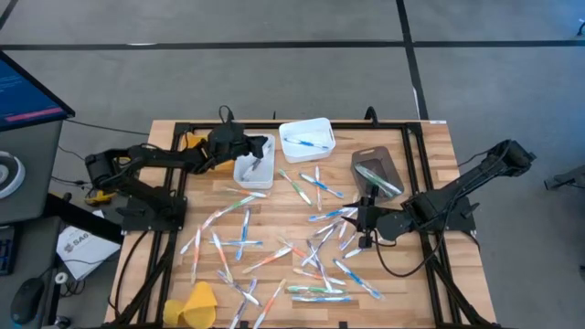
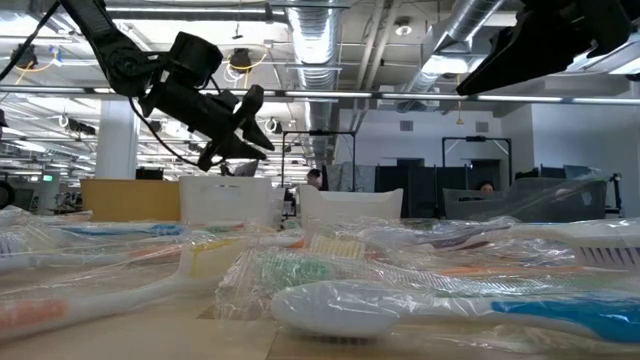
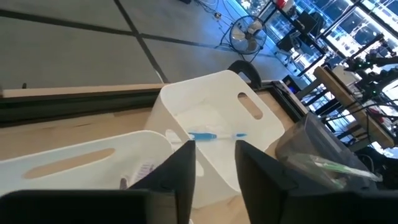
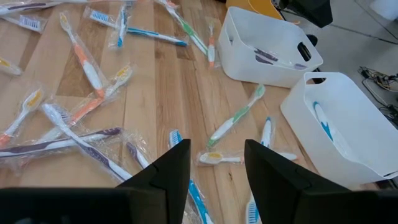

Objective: Pick & Place Toothbrushes
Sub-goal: Put the orange toothbrush into the yellow bin

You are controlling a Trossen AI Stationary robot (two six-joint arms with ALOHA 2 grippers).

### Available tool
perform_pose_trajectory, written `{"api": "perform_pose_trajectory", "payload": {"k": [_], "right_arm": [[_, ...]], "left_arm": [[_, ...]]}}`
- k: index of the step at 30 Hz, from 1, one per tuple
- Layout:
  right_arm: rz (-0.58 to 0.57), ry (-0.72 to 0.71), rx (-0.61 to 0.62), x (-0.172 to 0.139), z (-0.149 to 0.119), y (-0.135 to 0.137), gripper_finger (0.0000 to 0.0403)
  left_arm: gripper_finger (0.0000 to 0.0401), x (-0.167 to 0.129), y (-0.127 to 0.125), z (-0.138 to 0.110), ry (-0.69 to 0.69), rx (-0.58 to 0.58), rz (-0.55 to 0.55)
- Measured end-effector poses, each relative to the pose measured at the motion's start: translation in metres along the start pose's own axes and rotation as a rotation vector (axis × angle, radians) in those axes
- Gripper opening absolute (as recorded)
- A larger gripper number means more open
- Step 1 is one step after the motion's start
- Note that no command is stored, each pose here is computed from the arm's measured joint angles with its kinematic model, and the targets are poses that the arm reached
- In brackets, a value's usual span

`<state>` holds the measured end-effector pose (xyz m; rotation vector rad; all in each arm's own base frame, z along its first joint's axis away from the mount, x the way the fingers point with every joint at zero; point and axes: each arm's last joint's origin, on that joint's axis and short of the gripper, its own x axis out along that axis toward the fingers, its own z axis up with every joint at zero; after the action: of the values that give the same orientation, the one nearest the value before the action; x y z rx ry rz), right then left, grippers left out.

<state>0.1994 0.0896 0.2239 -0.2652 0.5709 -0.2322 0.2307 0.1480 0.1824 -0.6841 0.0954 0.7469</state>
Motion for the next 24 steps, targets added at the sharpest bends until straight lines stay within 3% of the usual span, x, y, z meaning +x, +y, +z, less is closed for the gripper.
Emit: {"api": "perform_pose_trajectory", "payload": {"k": [6,12,16,20,24], "right_arm": [[0.006,0.003,-0.030,-0.001,-0.001,0.002,0.0145],[0.063,-0.017,-0.074,-0.016,-0.002,0.008,0.0145],[0.176,-0.050,-0.076,-0.028,-0.001,0.014,0.0145],[0.330,-0.109,-0.067,-0.036,0.006,0.023,0.0145],[0.396,-0.144,-0.184,-0.040,0.018,0.042,0.0145]], "left_arm": [[0.0139,-0.002,-0.002,0.003,-0.020,-0.031,-0.011],[0.0149,-0.016,-0.019,0.018,-0.073,-0.048,-0.173],[0.0147,-0.031,-0.039,0.021,-0.103,0.044,-0.265],[0.0144,-0.046,-0.065,0.007,-0.076,0.138,-0.385],[0.0144,-0.059,-0.092,-0.018,-0.002,0.214,-0.508]]}}
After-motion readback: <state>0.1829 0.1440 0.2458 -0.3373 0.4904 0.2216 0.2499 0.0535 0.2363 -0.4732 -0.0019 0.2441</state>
